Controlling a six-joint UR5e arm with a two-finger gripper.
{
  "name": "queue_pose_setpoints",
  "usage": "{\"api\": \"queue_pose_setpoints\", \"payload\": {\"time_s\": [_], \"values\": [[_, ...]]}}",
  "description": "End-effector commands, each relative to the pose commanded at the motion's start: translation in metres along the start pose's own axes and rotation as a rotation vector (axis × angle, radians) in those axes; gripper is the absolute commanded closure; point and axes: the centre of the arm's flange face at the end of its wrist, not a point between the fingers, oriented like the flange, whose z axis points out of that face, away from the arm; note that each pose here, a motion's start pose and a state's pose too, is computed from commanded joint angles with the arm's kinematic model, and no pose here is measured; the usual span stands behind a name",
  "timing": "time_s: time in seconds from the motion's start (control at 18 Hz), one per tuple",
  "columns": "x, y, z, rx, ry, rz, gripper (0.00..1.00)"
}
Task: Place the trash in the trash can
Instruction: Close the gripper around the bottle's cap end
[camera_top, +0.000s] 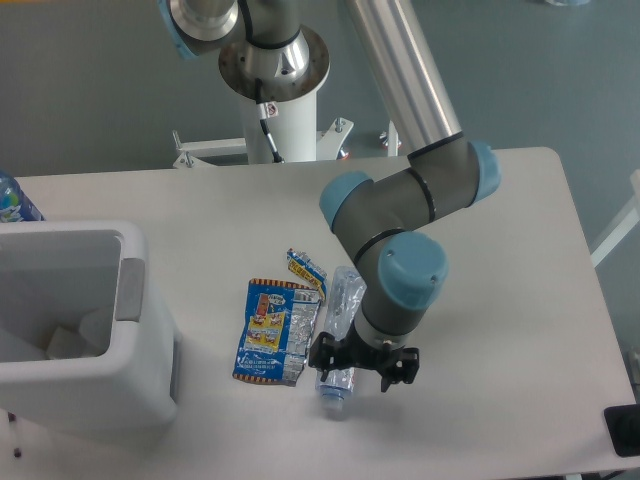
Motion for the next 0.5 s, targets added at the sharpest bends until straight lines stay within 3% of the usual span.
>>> {"api": "queue_pose_setpoints", "payload": {"time_s": [0.5], "values": [[0.007, 0.007, 0.015, -0.014, -0.033, 0.013, 0.00]]}}
